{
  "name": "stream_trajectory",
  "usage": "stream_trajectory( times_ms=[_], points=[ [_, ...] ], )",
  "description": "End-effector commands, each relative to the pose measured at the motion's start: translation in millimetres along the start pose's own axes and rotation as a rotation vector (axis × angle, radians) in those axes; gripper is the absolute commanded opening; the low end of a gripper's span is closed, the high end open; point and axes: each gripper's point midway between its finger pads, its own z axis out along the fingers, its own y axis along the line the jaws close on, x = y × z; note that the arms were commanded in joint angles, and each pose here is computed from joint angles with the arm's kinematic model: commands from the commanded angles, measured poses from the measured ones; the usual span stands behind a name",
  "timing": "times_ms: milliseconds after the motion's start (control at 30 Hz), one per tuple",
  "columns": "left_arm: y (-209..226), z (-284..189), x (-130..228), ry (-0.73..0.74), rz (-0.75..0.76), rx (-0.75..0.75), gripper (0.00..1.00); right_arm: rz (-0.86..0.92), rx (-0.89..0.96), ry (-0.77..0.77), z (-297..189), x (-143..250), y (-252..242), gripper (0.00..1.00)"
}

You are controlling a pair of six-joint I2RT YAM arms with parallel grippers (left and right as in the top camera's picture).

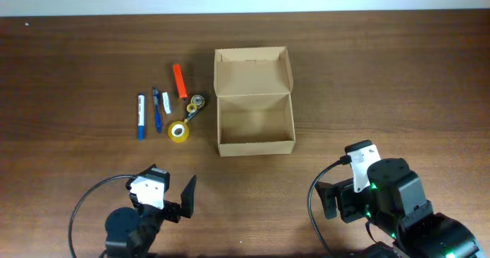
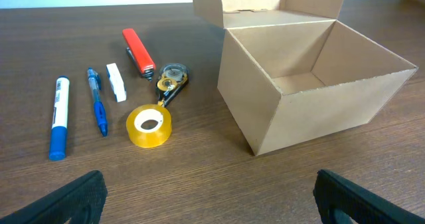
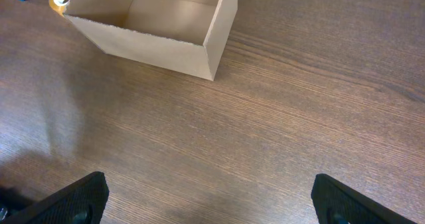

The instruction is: Pack container

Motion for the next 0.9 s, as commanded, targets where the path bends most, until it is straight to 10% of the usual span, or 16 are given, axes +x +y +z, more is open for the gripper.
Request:
stream_trajectory(
  times_ms=[0,867],
  points=[
    [2.9,-0.6,-1.7,-0.01,-0.013,-0.014,0.99,-0.009,-0.008,0.005,1.6,1.5,1.9,0.99],
    [7.3,-0.8,-5.4,-0.026,-0.01,-0.04,0.99,-0.009,-0.008,0.005,1.6,1.5,1.9,0.99]
  ],
)
